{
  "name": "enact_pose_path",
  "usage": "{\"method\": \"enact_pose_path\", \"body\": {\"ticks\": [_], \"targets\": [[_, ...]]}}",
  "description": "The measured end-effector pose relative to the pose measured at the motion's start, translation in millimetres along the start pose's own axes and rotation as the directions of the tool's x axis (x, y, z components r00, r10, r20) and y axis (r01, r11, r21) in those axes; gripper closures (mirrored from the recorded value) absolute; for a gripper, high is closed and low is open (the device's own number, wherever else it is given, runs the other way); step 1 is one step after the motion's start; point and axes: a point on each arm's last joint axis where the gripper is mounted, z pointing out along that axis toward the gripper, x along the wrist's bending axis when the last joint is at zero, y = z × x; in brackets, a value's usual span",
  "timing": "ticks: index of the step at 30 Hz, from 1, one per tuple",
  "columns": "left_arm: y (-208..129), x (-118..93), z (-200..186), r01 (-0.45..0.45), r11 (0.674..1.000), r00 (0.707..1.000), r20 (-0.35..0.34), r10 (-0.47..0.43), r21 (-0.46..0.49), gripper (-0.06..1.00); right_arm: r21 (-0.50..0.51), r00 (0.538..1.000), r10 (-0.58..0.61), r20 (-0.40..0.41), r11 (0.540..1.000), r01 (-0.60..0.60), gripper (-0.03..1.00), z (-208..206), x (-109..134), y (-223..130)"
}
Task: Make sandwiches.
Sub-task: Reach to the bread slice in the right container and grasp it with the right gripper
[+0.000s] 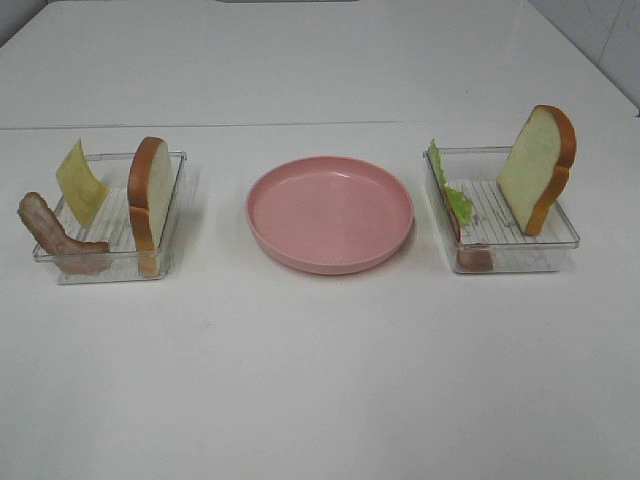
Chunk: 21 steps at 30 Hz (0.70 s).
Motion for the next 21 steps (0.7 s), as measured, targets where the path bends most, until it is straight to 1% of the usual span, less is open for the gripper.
{"method": "enact_pose_path", "body": {"ticks": [21], "targets": [[0.0, 0.0, 0.0, 0.000, 1.000, 1.000, 0.000, 0.000, 0.000, -0.04, 0.000, 1.000, 0.001, 0.000, 1.000, -0.001, -0.02, 0.0, 0.0, 0.0]]}}
